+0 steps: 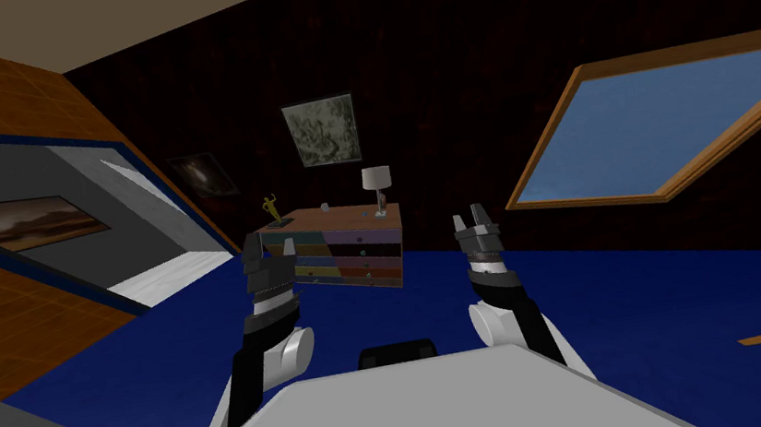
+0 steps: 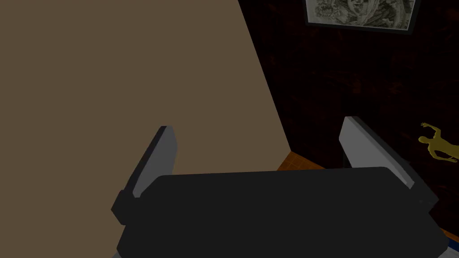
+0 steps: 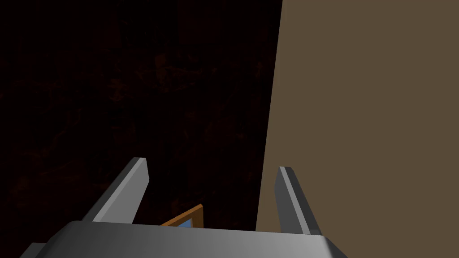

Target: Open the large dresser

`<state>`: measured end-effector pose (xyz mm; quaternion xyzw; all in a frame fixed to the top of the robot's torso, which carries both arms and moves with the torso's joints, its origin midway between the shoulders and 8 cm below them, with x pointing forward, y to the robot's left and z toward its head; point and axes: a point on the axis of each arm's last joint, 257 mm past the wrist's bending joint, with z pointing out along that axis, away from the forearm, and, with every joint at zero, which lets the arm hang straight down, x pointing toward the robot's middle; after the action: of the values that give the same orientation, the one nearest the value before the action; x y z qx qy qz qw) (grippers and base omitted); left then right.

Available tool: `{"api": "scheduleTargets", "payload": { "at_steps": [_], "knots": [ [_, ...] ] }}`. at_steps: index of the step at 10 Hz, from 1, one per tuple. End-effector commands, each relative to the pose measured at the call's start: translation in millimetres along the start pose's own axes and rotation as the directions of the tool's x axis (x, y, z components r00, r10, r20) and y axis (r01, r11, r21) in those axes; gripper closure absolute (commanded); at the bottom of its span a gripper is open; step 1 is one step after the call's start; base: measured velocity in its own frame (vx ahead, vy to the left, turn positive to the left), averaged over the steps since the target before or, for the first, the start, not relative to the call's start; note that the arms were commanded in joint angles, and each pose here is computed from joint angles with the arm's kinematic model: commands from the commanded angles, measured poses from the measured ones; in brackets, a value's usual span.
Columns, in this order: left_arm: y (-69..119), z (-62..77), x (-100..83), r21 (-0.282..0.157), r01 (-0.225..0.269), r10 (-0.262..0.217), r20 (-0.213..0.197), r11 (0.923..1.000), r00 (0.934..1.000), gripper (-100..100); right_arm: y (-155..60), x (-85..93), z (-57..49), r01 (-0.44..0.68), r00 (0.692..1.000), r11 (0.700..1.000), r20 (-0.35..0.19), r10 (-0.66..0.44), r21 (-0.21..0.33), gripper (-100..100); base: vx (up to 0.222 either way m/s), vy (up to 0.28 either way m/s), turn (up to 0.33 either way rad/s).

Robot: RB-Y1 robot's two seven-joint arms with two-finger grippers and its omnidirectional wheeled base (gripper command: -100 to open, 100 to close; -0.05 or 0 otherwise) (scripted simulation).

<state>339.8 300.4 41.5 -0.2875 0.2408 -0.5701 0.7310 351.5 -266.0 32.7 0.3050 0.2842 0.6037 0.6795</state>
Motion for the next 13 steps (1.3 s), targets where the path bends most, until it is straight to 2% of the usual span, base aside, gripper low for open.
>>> {"api": "scheduleTargets", "payload": {
  "at_steps": [1, 9, 10, 13],
  "knots": [
    [0.0, 0.0, 0.0, 0.0, 0.0, 0.0, 0.0, 1.0, 1.0, 0, 0.0, 0.0, 0.0, 0.0, 1.0, 1.0, 0.0, 0.0, 0.0, 0, 0.0, 0.0, 0.0],
    [-0.2, 0.1, 0.0, 0.0, 0.0, 0.0, 0.0, 1.0, 1.0, 0, 0.2, 0.0, 0.0, 0.0, 1.0, 1.0, 0.0, 0.0, 0.0, 0, 0.0, 0.0, 0.0],
    [3.6, -0.2, 4.3, -0.005, -0.012, 0.012, -0.035, 0.9999, 0.9993, -100, 0.2, 0.0, 0.1, 0.0, 1.0, 1.0, 0.0, 0.0, 0.0, 0, 0.023, -0.003, -0.005],
    [19.4, -3.0, 12.3, -0.03, -0.038, 0.035, -0.1, 0.9988, 0.9944, -100, -0.1, 0.0, -0.1, 0.0, 1.0, 1.0, 0.0, 0.0, 0.0, 0, 0.043, -0.006, -0.013]
  ]
}}
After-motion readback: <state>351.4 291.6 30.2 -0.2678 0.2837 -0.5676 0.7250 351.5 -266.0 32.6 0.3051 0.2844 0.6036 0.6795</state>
